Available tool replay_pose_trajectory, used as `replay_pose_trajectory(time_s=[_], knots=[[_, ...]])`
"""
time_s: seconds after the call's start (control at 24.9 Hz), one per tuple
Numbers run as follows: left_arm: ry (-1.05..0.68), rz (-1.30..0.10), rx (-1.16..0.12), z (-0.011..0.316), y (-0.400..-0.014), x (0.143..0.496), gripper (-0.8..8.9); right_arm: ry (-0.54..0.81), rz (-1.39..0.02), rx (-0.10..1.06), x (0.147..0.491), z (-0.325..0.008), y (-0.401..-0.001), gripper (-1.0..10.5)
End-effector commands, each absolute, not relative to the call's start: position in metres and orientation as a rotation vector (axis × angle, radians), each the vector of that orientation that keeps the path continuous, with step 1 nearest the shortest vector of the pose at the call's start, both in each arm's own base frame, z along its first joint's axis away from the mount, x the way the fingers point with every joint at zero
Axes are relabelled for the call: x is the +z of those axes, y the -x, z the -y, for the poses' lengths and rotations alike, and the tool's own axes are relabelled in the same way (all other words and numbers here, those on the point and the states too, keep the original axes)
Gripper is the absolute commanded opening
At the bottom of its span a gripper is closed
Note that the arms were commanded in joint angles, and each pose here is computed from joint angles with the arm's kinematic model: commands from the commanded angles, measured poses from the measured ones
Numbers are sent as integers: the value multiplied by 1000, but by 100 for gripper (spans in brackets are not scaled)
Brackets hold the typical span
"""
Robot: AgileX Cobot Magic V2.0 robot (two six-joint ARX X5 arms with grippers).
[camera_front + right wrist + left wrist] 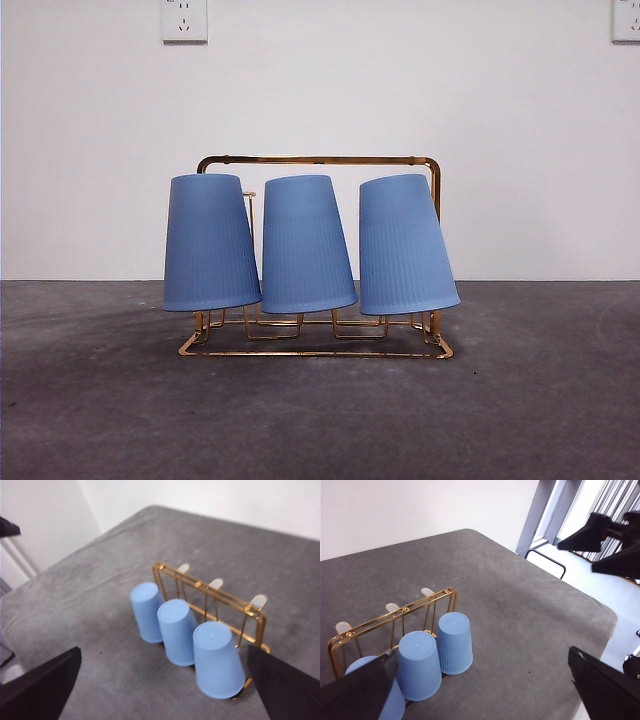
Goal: The left arm pick up the left cup on cup holder and place it on desk, then the right arm insert the right cup into the first cup, and then the left arm insert the mid cup into the first cup
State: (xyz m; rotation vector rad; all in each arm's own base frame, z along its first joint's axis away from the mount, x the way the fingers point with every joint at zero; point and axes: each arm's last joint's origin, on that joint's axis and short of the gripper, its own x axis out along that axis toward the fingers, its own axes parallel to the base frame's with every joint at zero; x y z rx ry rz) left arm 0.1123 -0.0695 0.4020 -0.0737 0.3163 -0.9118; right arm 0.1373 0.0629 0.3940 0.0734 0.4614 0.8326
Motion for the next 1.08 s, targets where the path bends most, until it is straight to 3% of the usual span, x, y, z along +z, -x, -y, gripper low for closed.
replay_pose_trajectory(time_s=[0.04,0.56,1.08], knots=[[66,-286,-920,67,-106,409,564,-66,-509,840,390,-73,-153,559],[64,-292,-919,57,-85,408,564,-7,-660,806,332,-109,-236,557],[65,-316,-917,56,-83,406,564,105,-710,755,274,-153,-262,544]])
